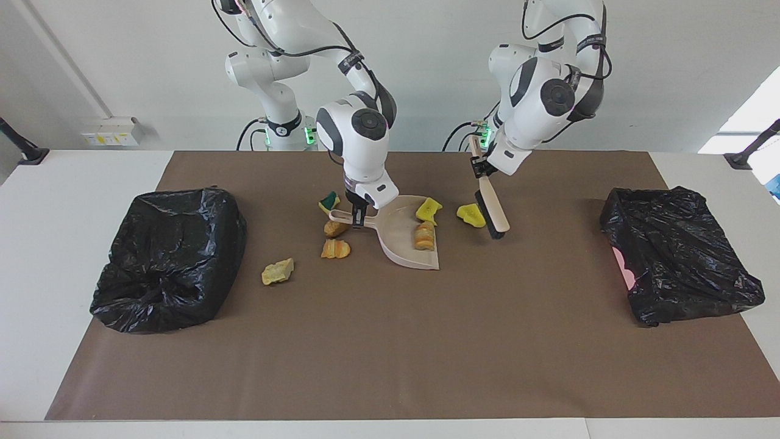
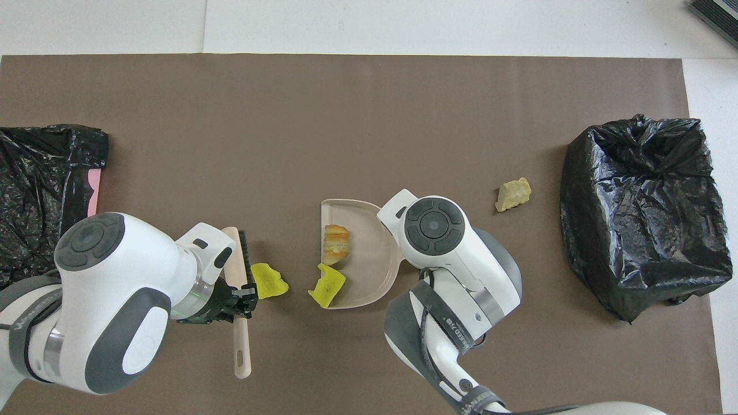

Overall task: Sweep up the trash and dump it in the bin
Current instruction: 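Sweep the yellow sponges and crust into the dustpan with the left gripper's brush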

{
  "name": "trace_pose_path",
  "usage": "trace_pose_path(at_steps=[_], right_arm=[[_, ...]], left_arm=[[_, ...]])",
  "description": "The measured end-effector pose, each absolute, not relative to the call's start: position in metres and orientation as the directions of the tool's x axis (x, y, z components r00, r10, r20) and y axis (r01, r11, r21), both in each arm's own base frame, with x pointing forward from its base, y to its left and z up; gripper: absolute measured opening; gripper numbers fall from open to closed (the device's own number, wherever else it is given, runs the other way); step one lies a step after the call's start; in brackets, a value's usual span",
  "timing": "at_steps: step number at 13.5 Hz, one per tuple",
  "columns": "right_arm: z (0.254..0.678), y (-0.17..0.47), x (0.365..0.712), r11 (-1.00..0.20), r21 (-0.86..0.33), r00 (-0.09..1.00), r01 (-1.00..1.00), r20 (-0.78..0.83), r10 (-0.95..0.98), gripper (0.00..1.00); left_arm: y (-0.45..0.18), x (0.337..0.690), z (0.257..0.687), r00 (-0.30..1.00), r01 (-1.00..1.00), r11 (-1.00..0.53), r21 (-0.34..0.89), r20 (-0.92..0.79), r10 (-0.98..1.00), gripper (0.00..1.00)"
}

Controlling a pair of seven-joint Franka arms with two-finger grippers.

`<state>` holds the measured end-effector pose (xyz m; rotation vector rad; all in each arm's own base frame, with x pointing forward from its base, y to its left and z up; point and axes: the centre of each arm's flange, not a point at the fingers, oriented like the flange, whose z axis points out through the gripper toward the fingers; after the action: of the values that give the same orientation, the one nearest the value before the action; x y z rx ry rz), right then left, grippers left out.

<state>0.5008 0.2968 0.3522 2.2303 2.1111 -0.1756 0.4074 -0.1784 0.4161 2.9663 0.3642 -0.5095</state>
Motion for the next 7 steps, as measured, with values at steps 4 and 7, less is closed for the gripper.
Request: trace_pose_path(at_steps=[4, 7], right_arm=[[0.352, 0.297, 0.501, -0.057, -0.031, 0.052, 0.998, -0.128, 0.990, 0.31], [0.352, 0.297, 0.501, -0.050, -0.026, 0.046, 0.998, -0.135, 0.990, 0.31]], left_arm=[[-0.168, 0.375, 0.383, 0.883, 0.294, -0.956, 0.009, -0.386, 0.268, 0.25], [-0.203, 0.353, 0.361, 0.905, 0.273, -0.962, -0.004, -0.338, 0.258, 0.25]])
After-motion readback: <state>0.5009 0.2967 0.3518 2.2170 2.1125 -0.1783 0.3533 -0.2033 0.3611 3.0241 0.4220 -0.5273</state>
